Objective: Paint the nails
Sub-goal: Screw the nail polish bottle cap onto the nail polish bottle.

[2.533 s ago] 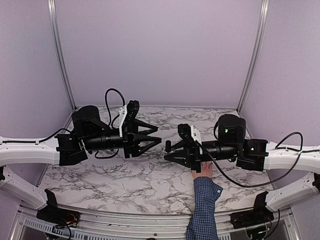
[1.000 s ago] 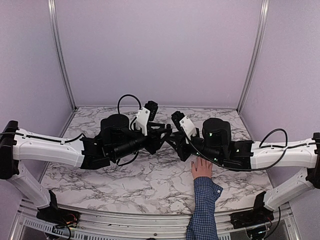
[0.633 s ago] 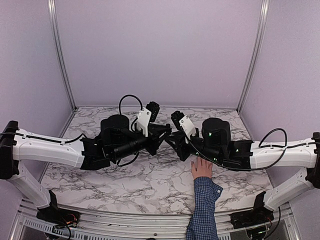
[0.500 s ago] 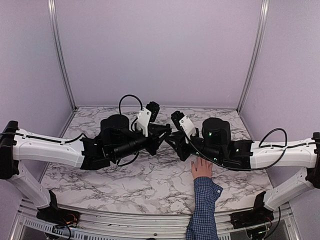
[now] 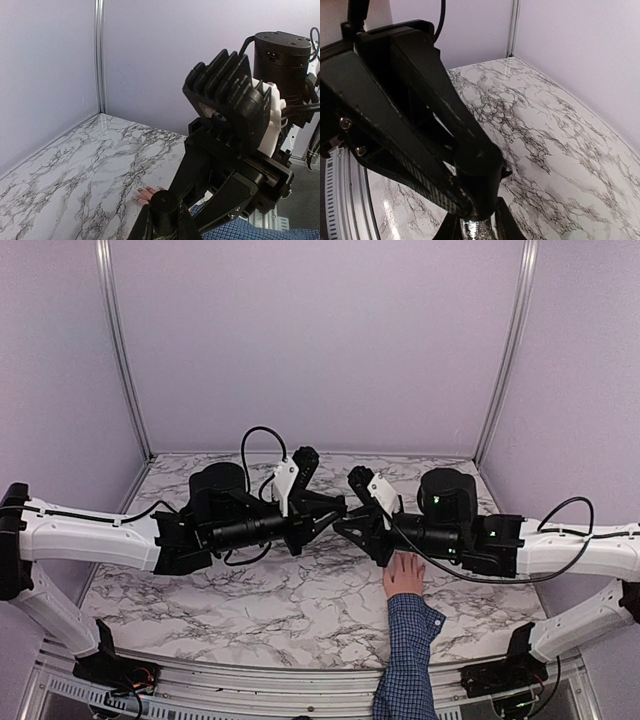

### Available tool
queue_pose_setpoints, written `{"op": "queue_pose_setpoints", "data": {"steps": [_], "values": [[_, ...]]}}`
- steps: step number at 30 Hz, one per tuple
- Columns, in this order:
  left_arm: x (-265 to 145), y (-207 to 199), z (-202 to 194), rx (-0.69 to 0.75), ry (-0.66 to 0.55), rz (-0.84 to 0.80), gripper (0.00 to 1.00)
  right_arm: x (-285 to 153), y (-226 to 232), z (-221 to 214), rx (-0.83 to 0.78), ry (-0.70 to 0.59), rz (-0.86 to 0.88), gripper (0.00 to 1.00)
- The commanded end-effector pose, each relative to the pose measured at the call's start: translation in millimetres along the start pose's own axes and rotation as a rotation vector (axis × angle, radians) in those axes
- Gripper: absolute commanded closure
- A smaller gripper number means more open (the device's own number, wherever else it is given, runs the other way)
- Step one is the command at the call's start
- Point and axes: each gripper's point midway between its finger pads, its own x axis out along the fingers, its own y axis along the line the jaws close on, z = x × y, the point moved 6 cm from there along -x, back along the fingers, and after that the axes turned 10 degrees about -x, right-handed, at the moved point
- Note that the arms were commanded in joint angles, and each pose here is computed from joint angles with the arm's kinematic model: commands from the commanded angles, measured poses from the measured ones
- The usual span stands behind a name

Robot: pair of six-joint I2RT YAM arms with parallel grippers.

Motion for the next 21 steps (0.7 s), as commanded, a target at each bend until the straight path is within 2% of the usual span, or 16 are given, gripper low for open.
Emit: {"op": "queue_pose_setpoints", "data": {"steps": [1,12,21], "values": [[-5.6,-31.4,-13.9,0.024,0.076,-0.258,1.0,-15.7,37.6,45.4,-0.115,-0.19,0.316,1.0],[-19.1,-53.1,-26.3,0.038,0.145,-0.479,1.0,-40.8,63.5,60.1,-0.184,-0.297,0.611,1.0],[-26.5,-61.8,-29.4,0.04,0.167,-0.572,1.0,-48.7,71.0,63.8,-0.203,-0.322,0.706,1.0]]}}
